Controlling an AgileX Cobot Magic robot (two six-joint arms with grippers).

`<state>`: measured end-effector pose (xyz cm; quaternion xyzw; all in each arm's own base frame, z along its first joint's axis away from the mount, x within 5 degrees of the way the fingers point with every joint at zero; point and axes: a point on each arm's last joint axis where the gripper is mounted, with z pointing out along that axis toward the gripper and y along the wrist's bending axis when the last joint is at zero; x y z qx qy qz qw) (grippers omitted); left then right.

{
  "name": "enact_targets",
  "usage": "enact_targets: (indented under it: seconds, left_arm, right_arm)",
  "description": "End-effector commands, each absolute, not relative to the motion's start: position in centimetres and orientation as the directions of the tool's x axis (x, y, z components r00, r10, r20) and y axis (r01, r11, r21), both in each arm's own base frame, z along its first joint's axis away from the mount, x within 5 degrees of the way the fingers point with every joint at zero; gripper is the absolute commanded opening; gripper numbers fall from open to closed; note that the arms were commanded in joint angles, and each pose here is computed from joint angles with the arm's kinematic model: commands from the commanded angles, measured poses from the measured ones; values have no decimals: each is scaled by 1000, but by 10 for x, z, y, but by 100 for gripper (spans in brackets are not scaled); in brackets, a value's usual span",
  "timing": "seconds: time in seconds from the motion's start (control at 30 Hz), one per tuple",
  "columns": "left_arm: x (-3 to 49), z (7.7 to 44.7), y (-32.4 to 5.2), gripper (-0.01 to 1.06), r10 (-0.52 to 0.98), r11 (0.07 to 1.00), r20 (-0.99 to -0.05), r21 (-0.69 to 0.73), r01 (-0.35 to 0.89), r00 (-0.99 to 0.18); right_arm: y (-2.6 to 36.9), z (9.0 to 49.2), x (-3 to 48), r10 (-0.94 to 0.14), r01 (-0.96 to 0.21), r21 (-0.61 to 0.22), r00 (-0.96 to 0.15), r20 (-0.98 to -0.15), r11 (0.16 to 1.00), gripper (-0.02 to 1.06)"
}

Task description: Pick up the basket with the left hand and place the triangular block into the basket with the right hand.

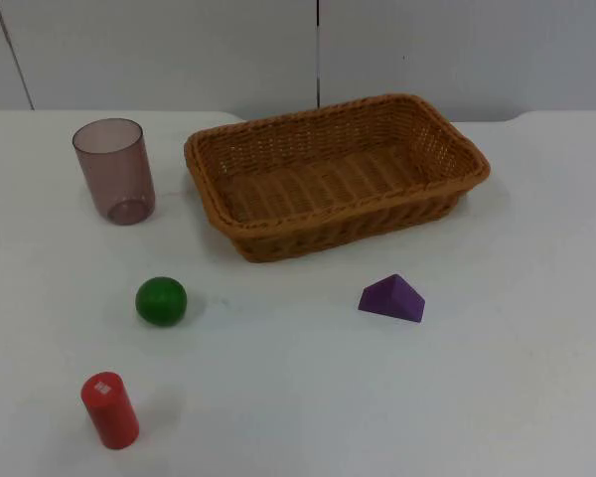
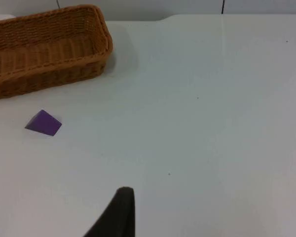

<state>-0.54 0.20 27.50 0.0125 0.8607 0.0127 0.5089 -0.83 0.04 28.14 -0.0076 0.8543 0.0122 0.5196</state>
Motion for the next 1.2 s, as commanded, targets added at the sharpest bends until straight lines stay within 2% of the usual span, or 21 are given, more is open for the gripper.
enact_targets:
  seconds: [0.0,0.2,0.37,0.4,0.5,0.67,0.9,1.17]
  left_arm:
    - [-5,276,2,101,1,1000,-884,5,-7,-468]
    - [12,310,3,101,-20,1000,-901,-9,-27,-434]
    - [54,365,2,101,-41,999,-938,-33,-30,-345]
    - [54,365,2,101,-41,999,-938,-33,-30,-345]
    - [81,395,1,101,-40,999,-953,-33,-26,-300]
    - [115,421,1,101,-39,999,-948,-33,-26,-317]
    - [165,420,-1,101,-53,999,-916,-49,-22,-397]
    - [210,396,-2,101,-70,997,-868,-68,-23,-492]
  right_arm:
    - [0,281,-7,-1,-20,9,-451,-893,1000,105]
    - [0,312,-7,9,-17,18,-410,-912,1000,105]
    - [-3,362,23,4,12,0,-362,-932,1000,105]
    - [-3,362,23,4,12,0,-362,-932,1000,105]
    - [-5,394,44,-13,35,-25,-317,-948,999,105]
    - [-6,428,78,-37,52,-53,-279,-959,997,105]
    - [-5,453,128,-43,49,-61,-307,-951,997,105]
    - [-3,448,158,-36,38,-53,-355,-934,998,105]
